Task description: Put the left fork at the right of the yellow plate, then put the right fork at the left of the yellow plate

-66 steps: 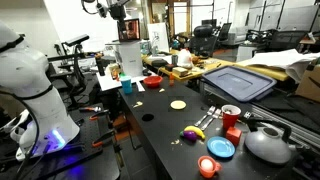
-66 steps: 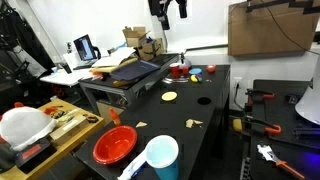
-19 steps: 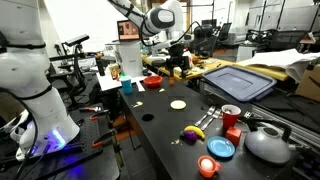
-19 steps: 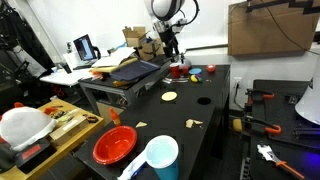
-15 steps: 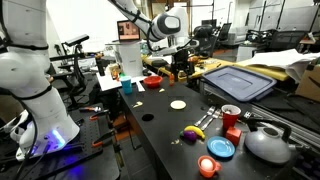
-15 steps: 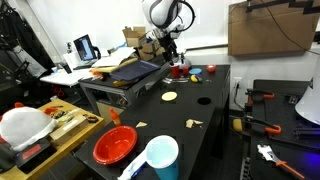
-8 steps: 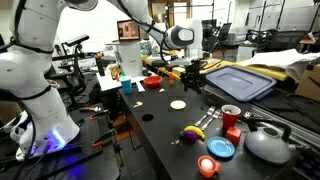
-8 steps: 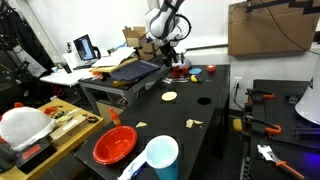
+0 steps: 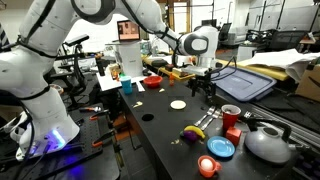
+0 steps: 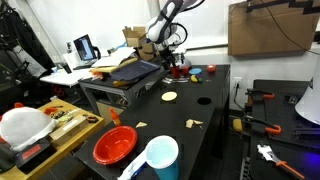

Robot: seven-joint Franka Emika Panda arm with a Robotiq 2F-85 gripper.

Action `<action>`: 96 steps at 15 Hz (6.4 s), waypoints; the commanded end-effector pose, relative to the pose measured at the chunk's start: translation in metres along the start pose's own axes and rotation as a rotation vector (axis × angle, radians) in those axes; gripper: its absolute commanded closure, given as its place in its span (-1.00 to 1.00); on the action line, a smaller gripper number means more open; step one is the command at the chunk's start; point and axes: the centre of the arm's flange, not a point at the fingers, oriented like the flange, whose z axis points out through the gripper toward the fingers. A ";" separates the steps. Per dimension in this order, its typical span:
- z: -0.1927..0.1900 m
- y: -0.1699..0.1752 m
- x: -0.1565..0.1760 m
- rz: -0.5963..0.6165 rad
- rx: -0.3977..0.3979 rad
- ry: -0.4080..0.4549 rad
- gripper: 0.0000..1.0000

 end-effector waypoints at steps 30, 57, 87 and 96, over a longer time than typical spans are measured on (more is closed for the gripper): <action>0.043 0.015 0.024 0.085 0.159 -0.063 0.96; 0.066 -0.069 -0.030 0.184 0.146 -0.103 0.96; 0.011 0.007 -0.030 0.152 0.081 0.057 -1.00; 0.008 0.045 0.006 0.101 0.070 0.017 -1.00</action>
